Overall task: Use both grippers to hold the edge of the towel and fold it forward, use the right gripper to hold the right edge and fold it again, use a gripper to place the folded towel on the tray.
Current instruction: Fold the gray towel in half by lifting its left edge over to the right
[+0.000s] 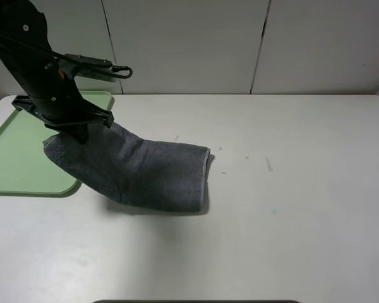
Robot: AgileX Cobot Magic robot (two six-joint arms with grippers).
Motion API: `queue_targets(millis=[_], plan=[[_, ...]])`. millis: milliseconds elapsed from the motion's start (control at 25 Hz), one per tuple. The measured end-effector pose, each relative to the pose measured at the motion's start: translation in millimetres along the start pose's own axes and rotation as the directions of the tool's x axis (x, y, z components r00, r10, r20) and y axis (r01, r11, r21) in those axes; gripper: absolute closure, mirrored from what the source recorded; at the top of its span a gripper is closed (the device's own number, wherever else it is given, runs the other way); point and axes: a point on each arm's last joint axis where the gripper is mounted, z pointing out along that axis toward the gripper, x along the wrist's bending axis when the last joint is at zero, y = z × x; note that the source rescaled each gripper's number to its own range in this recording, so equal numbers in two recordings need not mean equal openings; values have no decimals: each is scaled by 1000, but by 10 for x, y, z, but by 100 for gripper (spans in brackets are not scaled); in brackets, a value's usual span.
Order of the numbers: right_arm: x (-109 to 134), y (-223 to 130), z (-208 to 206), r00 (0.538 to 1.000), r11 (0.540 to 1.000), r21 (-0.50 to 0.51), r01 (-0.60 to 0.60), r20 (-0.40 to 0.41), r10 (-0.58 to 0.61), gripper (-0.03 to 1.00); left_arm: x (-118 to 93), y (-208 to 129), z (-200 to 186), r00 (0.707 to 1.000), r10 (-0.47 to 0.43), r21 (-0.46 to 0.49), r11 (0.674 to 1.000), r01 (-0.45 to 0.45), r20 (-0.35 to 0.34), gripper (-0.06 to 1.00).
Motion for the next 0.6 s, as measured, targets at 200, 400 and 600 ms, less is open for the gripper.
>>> queue_targets(millis=[200, 400, 600], plan=[[1, 0, 0, 1000, 1000, 0, -1, -2, 1, -3, -199, 70, -91, 999, 44, -14, 999, -44, 12, 88], [2, 0, 0, 1000, 1000, 0, -2, -2, 2, -3, -505, 189, -72, 993, 114, -20, 993, -114, 27, 89], [2, 0, 0, 1000, 1000, 0, -2, -2, 2, -3, -888, 244, 8, 979, 200, -14, 980, -199, 45, 89]])
